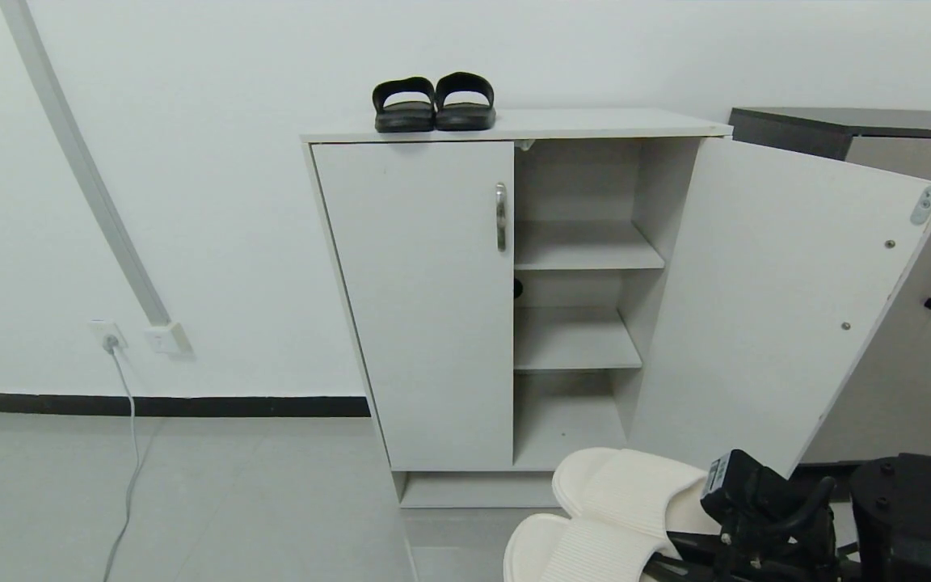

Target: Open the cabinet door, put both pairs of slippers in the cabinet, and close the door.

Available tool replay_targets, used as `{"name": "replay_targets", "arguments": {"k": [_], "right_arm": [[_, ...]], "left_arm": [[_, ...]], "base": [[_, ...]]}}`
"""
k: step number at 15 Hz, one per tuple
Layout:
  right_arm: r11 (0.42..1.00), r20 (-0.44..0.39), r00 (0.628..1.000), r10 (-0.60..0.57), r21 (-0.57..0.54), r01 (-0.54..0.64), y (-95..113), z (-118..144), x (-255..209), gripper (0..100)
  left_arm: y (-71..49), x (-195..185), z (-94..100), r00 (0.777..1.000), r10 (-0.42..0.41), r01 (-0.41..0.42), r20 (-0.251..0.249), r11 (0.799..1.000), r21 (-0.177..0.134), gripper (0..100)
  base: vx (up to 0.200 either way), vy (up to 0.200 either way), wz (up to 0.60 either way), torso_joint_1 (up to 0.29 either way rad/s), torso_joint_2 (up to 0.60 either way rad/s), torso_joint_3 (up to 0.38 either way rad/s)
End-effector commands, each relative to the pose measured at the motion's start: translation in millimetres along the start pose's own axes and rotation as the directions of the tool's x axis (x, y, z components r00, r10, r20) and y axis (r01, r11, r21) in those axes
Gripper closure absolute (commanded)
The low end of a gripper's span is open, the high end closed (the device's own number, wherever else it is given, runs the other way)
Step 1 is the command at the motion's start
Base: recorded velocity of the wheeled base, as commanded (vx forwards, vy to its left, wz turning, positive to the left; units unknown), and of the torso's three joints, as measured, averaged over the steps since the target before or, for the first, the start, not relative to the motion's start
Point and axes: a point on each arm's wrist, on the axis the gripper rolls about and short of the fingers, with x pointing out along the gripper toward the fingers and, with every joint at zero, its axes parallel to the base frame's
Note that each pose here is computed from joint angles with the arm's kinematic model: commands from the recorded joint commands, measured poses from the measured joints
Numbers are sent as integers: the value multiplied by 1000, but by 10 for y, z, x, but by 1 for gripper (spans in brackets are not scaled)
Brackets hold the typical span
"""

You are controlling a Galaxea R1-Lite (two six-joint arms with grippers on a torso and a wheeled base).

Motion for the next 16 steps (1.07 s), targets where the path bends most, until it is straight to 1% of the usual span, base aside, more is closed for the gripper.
{"name": "replay_targets", "arguments": {"k": [1,2,4,5,6,7,8,10,11,12,13,14,16], "right_arm": [[1000,-12,1000,5,0,-5,1,-12,39,100],[1000,-34,999,5,2,-5,-3,-35,106,100],[999,-31,999,-38,20,38,-38,24,304,100],[992,-44,993,-111,61,113,-62,38,470,100],[970,-37,978,-204,124,207,-63,89,671,100],[936,-30,954,-299,183,299,-61,133,860,100],[882,-20,911,-412,239,405,-78,196,1071,100],[785,-43,820,-570,265,559,-110,166,1381,100],[737,-53,774,-631,273,619,-131,131,1505,100],[676,-58,714,-698,277,683,-165,97,1635,100],[633,-62,671,-738,278,722,-199,72,1716,100],[621,-63,659,-749,281,732,-213,56,1749,100],[612,-61,652,-756,287,737,-252,35,1771,100]], "left_arm": [[0,6,-31,1000,-1,1,-7,1000,0,100],[0,6,-31,1000,-1,1,-7,1000,1,100],[0,6,-31,1000,-1,1,-7,1000,-2,100],[0,6,-31,1000,-1,1,-7,1000,-2,100],[0,6,-31,1000,-1,1,-7,1000,1,100],[0,6,-31,1000,-1,1,-7,1000,1,100],[-1,6,-31,1000,-2,2,-7,1000,1,100],[-1,6,-31,1000,-2,2,-7,1000,1,100],[-1,6,-31,1000,-2,2,-7,1000,1,100],[-1,6,-31,1000,-2,2,-7,1000,1,100],[-1,6,-31,1000,-2,2,-7,1000,1,100],[0,6,-31,1000,-1,1,-7,1000,1,100],[0,6,-31,1000,-1,1,-7,1000,1,100]], "base": [[0,0,0,0,0,0],[0,0,0,0,0,0],[0,0,0,0,0,0],[0,0,0,0,0,0],[0,0,0,0,0,0],[0,0,0,0,0,0],[0,0,0,0,0,0],[0,0,0,0,0,0],[0,0,0,0,0,0],[0,0,0,0,0,0],[0,0,0,0,0,0],[0,0,0,0,0,0],[0,0,0,0,0,0]]}}
